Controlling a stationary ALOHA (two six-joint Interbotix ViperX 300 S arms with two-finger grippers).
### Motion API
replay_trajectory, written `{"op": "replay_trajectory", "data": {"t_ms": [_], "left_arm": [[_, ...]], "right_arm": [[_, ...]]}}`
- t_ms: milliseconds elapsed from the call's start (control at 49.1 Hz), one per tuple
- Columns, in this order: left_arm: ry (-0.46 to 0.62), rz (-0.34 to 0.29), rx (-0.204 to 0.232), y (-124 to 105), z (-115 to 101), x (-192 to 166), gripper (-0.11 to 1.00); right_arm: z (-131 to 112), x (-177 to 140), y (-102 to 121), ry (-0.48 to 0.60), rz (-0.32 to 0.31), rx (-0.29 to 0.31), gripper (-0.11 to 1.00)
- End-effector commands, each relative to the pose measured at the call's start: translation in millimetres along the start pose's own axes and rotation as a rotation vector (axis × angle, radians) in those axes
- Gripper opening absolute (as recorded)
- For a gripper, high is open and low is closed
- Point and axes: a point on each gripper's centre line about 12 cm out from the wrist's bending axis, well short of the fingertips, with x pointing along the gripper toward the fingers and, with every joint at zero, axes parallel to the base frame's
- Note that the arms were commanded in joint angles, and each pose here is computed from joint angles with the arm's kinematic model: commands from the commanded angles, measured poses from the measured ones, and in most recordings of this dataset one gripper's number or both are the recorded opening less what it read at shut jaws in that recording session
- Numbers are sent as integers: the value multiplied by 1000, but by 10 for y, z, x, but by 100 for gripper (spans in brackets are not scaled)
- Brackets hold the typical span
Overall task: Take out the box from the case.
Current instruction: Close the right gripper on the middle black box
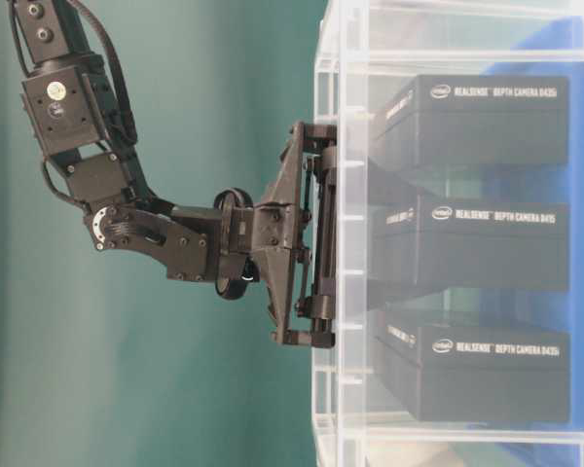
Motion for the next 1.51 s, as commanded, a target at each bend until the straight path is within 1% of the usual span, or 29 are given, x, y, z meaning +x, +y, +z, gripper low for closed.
{"op": "replay_trajectory", "data": {"t_ms": [0, 244, 387, 468, 651, 733, 1140, 1486], "left_arm": [[-9, -11, -3, -18, 21, -32, 90], [-11, -12, -3, -19, 23, -32, 90], [-9, -11, -3, -18, 21, -32, 90], [-9, -12, -5, -20, 21, -32, 90], [-9, -14, -4, -19, 18, -36, 90], [-11, -13, -5, -17, 23, -41, 90], [-9, -12, -4, -20, 22, -37, 90], [-10, -14, -7, -22, 23, -37, 90]], "right_arm": [[-17, -136, 40, -3, 36, 1, 67], [-22, -148, 45, -4, 38, 13, 67], [-1, -239, 97, -9, 61, 17, 67], [15, -341, 127, -12, 71, 19, 67], [17, -515, 124, -4, 32, 17, 67], [21, -594, 134, -4, 29, 14, 67], [1, -1125, 152, -3, 36, 10, 67], [9, -1523, 108, -11, 31, 12, 67]]}}
